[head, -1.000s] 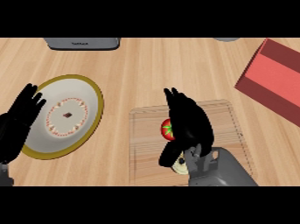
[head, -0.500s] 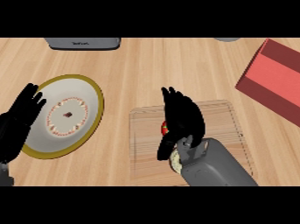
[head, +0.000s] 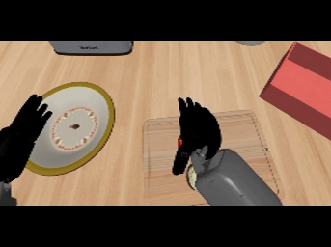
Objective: Pick the tomato from the cutting board and place it in the cardboard box
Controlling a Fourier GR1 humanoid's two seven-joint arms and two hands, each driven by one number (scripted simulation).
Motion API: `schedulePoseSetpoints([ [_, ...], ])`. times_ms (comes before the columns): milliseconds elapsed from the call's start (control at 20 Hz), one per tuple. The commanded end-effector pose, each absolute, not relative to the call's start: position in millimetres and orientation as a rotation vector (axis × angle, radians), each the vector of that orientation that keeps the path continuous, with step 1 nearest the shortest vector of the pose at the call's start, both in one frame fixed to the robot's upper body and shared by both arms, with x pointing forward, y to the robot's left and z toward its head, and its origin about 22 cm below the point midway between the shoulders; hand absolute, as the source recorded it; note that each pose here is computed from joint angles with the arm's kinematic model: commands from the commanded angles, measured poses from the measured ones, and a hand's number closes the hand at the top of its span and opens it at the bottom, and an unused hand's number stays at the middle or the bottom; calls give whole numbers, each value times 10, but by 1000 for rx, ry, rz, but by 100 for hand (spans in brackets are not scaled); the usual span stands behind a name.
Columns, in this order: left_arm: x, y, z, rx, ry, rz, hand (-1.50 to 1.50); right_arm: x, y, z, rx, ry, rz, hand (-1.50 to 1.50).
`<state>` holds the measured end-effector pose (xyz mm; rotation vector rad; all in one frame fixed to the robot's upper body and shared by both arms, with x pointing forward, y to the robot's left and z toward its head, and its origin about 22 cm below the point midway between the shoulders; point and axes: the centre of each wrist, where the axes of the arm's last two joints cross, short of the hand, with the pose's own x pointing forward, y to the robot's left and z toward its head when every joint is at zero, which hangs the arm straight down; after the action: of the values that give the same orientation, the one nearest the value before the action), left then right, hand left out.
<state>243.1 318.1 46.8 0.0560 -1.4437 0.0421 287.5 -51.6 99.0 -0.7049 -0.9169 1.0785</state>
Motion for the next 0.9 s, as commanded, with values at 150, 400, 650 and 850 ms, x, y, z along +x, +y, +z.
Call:
schedulePoseSetpoints([
  [150,2457,3228,492,53,-1436,53,0,2864,-562,815,-752,-765,1078,-150],
  [400,2384,3239,453,39,-1458,36,0,2910,-564,897,-730,-736,1095,-150],
  [650,2409,3187,482,52,-1437,28,0,2853,-504,552,-744,-732,1088,-150],
  [850,2478,3121,488,56,-1450,35,0,2887,-587,732,-737,-735,1072,-150],
])
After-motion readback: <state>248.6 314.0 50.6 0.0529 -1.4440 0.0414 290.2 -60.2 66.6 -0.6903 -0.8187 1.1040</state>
